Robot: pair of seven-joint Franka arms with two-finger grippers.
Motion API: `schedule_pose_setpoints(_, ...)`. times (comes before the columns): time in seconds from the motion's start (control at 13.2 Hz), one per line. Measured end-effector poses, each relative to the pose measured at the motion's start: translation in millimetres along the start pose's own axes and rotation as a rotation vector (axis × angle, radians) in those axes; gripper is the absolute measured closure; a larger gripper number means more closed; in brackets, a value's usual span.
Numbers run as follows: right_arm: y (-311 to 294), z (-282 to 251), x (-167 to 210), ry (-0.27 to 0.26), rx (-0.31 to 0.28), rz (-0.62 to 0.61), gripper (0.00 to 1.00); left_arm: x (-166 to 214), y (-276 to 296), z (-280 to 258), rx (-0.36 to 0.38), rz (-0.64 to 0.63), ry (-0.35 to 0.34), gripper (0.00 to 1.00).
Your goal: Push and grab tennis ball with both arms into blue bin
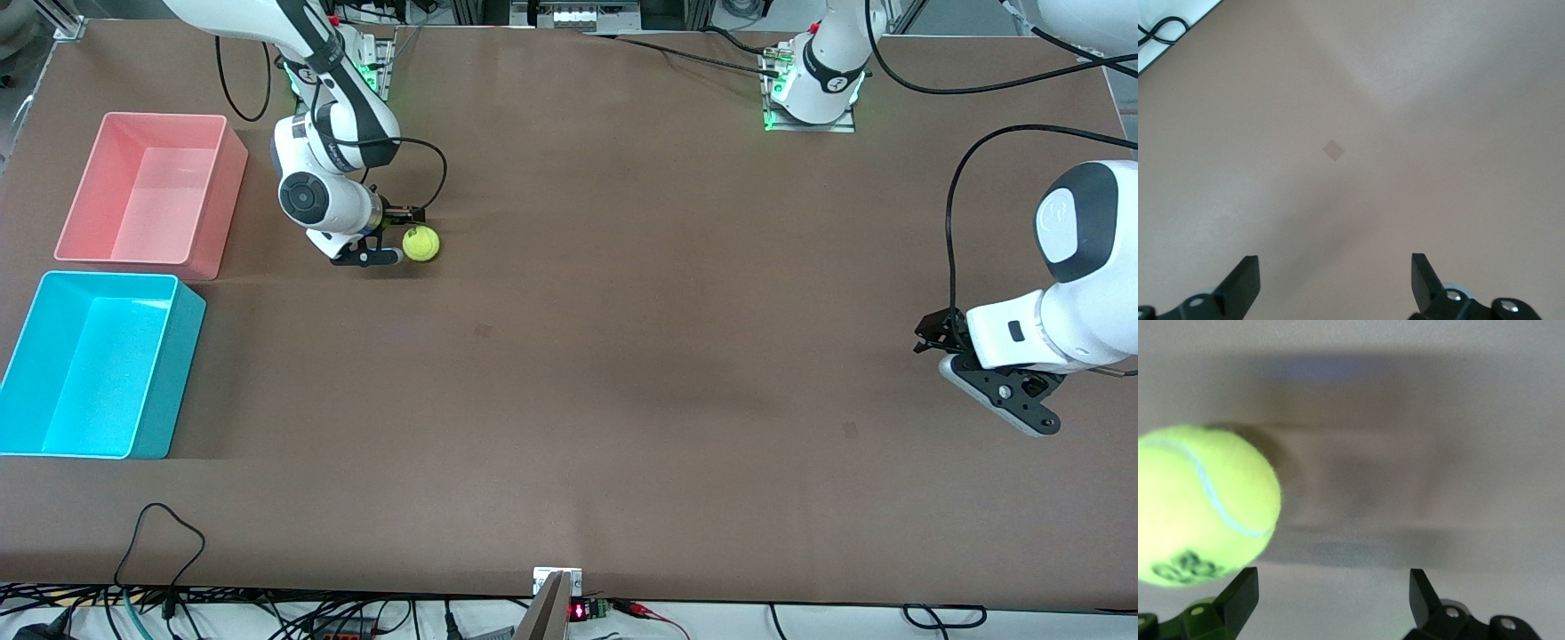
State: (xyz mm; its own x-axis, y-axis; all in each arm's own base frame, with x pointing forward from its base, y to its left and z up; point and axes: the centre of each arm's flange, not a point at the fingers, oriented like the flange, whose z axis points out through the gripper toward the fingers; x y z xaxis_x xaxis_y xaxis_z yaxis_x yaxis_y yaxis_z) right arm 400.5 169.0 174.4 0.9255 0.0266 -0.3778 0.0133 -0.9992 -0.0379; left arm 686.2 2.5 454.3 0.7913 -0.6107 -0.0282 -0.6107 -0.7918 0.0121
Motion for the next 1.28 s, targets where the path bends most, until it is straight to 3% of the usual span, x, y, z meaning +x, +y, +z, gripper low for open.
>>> schedule_pose_setpoints(0.23, 0, 1, 1, 0.004, 0.002, 0.000, 0.00, -5, -5, -9, 0.022, -0.059, 0.006, 0.00)
schedule_pose_setpoints(0.6, -9, -5, 1, 0.019, 0.003, -0.024, 0.00, -9, 16, -67, 0.079, -0.426, 0.080, 0.00)
schedule_pose_setpoints(0.83, -45, -37, -5, 0.092, 0.008, -0.106, 0.00, -26, 12, -90, 0.076, -0.584, 0.091, 0.00)
schedule_pose_setpoints(0.98, -64, -66, -3, 0.149, 0.015, -0.171, 0.00, -48, 9, -101, 0.054, -0.668, 0.051, 0.00)
schedule_pose_setpoints(1.28, -92, -103, 5, 0.245, 0.008, -0.273, 0.00, -56, 31, -121, 0.014, -0.672, 0.035, 0.00)
